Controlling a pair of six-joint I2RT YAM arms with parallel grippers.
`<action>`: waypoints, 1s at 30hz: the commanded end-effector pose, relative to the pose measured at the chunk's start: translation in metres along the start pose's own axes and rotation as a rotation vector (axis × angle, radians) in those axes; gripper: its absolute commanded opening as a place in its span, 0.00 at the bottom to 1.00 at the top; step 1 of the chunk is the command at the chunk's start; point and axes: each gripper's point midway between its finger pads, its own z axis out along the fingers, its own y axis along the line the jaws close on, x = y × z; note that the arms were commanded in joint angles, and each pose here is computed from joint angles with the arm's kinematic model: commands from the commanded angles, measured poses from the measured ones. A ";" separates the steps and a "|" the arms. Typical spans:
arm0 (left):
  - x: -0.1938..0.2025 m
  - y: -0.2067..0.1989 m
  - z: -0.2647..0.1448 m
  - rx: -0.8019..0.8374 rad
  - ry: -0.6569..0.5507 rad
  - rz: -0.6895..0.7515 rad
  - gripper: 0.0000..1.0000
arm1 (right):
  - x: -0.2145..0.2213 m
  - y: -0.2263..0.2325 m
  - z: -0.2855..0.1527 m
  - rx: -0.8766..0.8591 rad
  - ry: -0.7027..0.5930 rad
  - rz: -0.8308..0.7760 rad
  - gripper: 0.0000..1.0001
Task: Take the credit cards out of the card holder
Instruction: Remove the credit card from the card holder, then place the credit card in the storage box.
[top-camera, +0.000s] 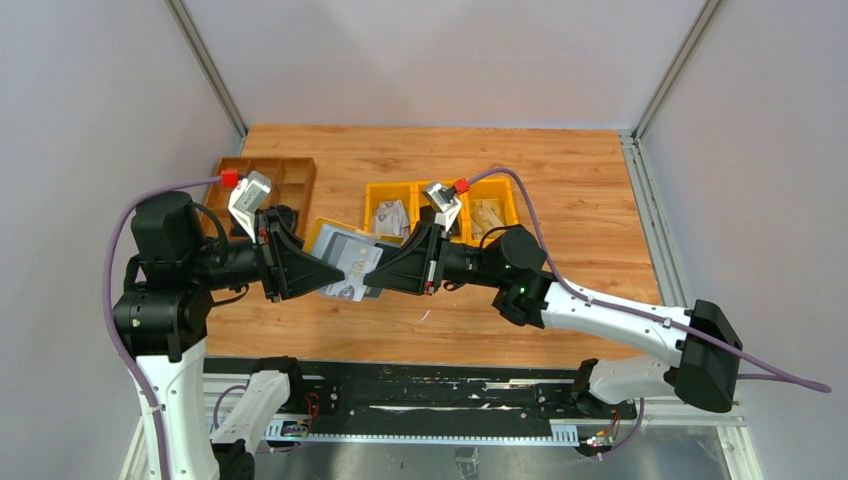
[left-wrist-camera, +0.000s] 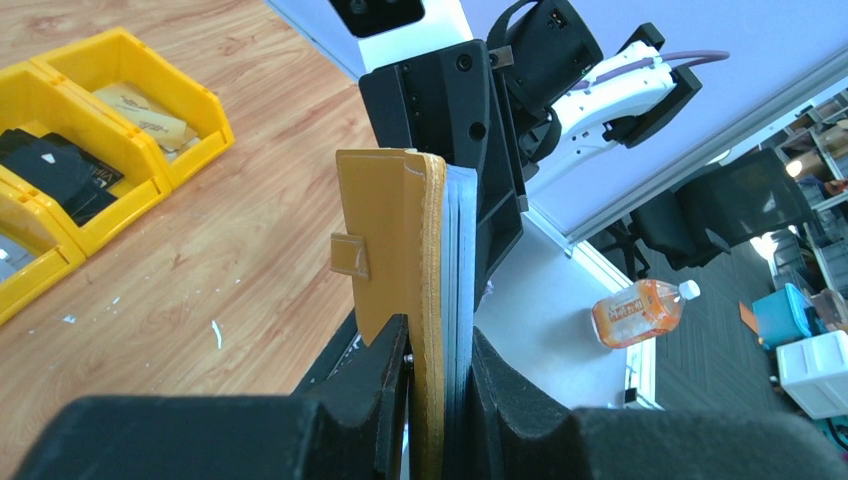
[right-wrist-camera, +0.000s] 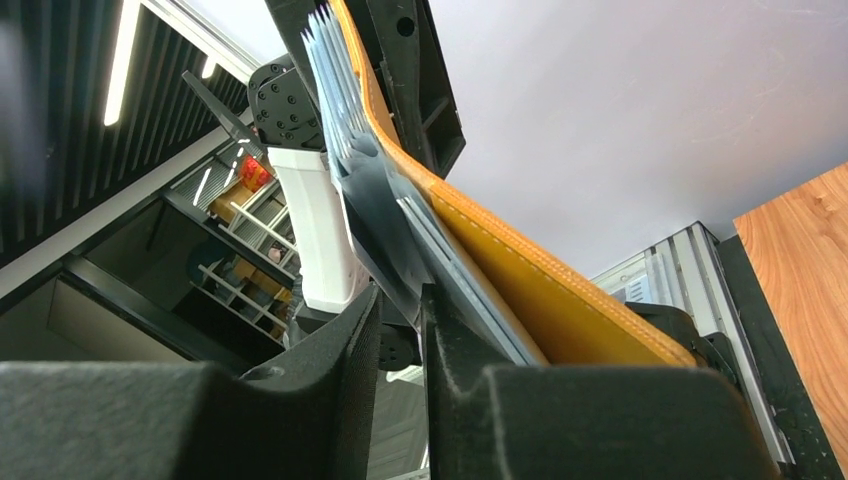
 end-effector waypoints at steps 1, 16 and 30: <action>-0.001 -0.025 -0.003 0.086 0.013 -0.104 0.01 | -0.012 0.014 -0.002 -0.047 -0.036 -0.034 0.24; -0.024 -0.018 0.002 0.058 -0.123 -0.053 0.00 | -0.017 -0.018 -0.047 0.125 -0.035 -0.058 0.00; 0.017 0.090 -0.034 -0.545 0.083 0.171 0.00 | -0.060 -0.120 -0.137 0.667 0.015 -0.141 0.00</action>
